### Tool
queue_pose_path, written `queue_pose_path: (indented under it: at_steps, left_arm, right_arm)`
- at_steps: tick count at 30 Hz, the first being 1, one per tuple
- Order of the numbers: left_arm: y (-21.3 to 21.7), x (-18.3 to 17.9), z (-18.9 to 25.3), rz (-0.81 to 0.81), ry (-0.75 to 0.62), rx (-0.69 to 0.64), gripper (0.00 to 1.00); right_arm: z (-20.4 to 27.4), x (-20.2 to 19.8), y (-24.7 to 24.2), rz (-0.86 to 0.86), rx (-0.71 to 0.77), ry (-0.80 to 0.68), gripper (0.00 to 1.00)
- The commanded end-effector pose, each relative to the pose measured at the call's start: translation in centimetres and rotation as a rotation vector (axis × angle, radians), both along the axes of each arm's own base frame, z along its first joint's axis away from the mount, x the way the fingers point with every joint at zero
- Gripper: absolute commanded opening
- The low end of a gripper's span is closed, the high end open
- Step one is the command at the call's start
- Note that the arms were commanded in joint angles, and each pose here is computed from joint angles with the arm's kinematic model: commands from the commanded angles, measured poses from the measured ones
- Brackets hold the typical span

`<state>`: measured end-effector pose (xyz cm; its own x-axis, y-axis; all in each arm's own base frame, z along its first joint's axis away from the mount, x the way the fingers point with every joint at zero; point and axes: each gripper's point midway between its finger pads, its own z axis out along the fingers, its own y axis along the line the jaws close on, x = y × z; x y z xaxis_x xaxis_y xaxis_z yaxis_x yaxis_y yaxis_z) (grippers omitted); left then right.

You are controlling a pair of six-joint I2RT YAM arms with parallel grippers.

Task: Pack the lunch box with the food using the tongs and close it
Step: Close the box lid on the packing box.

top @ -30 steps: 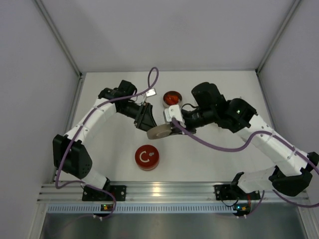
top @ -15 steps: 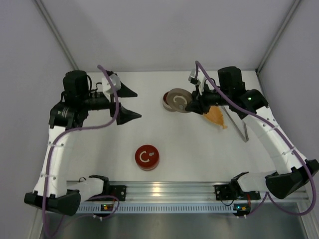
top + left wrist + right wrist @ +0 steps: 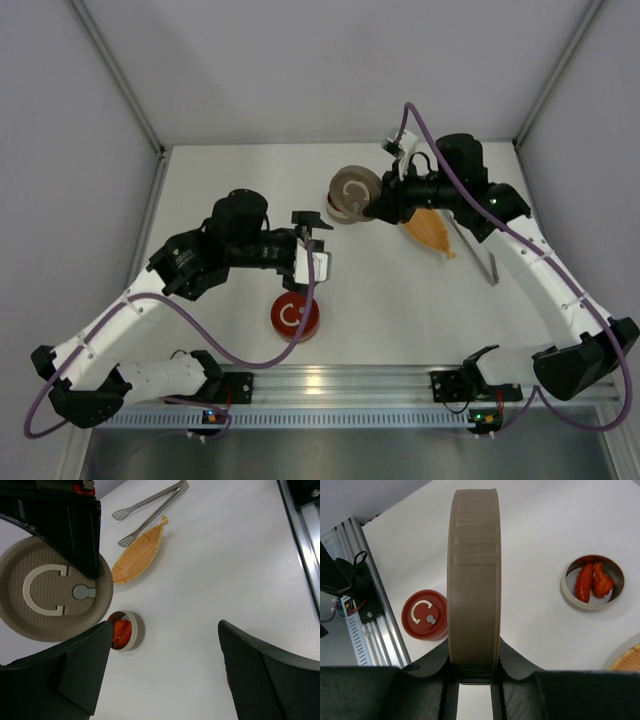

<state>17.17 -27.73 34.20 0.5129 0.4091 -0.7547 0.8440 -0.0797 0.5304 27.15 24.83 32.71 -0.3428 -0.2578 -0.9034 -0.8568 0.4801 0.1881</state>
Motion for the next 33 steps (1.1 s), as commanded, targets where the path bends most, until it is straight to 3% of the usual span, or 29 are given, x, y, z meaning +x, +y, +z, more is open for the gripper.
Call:
queue_pose_path:
  at_steps: [1, 12, 23, 33]
  left_arm:
    - [-1.1, 2.2, 2.2, 0.056, -0.206, -0.017, 0.91]
    - [-3.5, 4.9, 4.9, 0.137, -0.246, -0.113, 0.97]
    - [-4.6, 6.2, 5.6, 0.143, -0.301, -0.126, 0.97]
    - [-5.1, 6.4, 5.2, 0.134, -0.271, -0.095, 0.97]
  right_arm:
    - [2.4, -0.2, 0.9, 0.019, 0.103, -0.02, 0.0]
    - [2.7, -2.8, 1.3, 0.087, 0.106, -0.027, 0.0]
    - [1.9, -4.3, 1.5, 0.135, 0.106, -0.007, 0.0]
    - [2.4, -4.9, 1.6, 0.155, 0.118, -0.022, 0.0]
